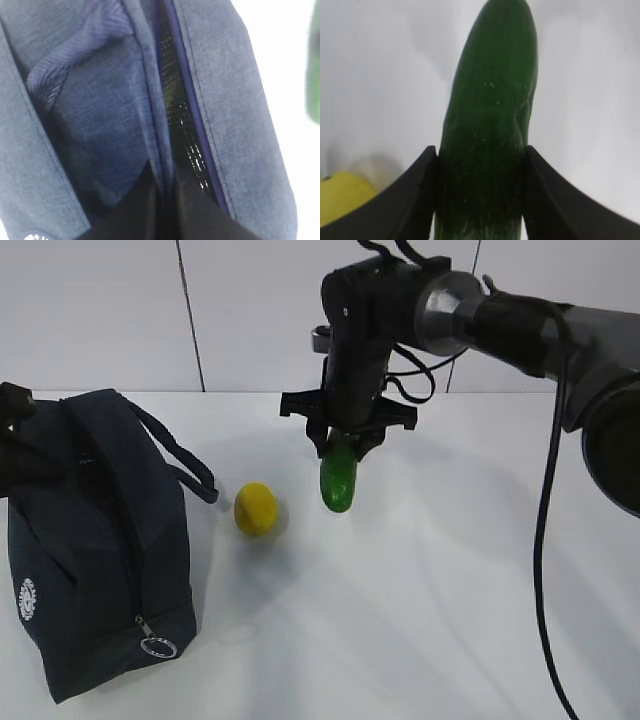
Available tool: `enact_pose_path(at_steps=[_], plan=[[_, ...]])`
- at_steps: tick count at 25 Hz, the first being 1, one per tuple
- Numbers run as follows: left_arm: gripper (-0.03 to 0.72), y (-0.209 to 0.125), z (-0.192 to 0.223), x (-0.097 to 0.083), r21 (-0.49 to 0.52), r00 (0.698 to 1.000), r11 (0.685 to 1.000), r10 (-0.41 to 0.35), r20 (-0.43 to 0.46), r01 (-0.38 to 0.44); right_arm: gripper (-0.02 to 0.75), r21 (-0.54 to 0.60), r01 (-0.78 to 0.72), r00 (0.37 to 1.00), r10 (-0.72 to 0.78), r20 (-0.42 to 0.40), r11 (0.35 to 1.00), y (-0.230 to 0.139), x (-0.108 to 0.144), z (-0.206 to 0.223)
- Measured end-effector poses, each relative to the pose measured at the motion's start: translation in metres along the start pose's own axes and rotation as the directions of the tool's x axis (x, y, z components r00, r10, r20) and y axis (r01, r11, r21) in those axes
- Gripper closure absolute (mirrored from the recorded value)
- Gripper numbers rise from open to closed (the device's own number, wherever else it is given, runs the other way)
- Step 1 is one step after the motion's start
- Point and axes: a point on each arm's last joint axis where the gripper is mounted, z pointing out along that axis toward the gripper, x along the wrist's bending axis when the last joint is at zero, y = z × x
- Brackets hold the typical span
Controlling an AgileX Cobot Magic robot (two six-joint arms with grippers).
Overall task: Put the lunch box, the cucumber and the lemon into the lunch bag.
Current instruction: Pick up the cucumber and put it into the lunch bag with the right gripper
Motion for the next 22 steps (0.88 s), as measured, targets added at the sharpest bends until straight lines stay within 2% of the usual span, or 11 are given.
enact_pose_path(at_steps=[4, 6, 8, 10, 12, 15, 19, 22], plan=[[0.684, 0.0, 0.0, 0.0, -0.002, 1.0, 1.0, 0.0, -0.001, 0.0, 0.36, -0.038, 0.118, 0.991, -0.121, -0.064, 0.992, 0.013, 0.01, -0.037], [0.684, 0.0, 0.0, 0.0, -0.002, 1.0, 1.0, 0.005, -0.002, -0.005, 0.36, -0.1, 0.166, 0.976, -0.178, -0.127, 0.981, 0.021, 0.017, -0.061], [0.684, 0.0, 0.0, 0.0, -0.001, 1.0, 1.0, 0.008, -0.004, -0.008, 0.36, -0.153, 0.209, 0.942, -0.241, -0.232, 0.966, 0.025, 0.027, -0.086], [0.684, 0.0, 0.0, 0.001, 0.0, 1.0, 1.0, 0.02, -0.006, -0.02, 0.36, -0.207, 0.239, 0.884, -0.301, -0.358, 0.949, 0.026, 0.038, -0.112], [0.684, 0.0, 0.0, 0.001, 0.002, 0.999, 0.999, 0.035, -0.006, -0.035, 0.36, -0.258, 0.275, 0.799, -0.369, -0.475, 0.926, 0.023, 0.048, -0.135], [0.684, -0.001, 0.0, 0.0, 0.01, 0.998, 0.998, 0.059, -0.004, -0.059, 0.361, -0.294, 0.284, 0.69, -0.408, -0.597, 0.912, 0.018, 0.058, -0.158], [0.684, -0.002, 0.0, 0.0, 0.023, 0.996, 0.995, 0.093, 0.001, -0.093, 0.36, -0.281, 0.291, 0.603, -0.404, -0.688, 0.914, 0.011, 0.066, -0.167], [0.684, -0.002, 0.0, 0.0, 0.022, 0.995, 0.994, 0.103, 0.001, -0.103, 0.361, -0.28, 0.303, 0.574, -0.409, -0.71, 0.911, 0.006, 0.072, -0.169]])
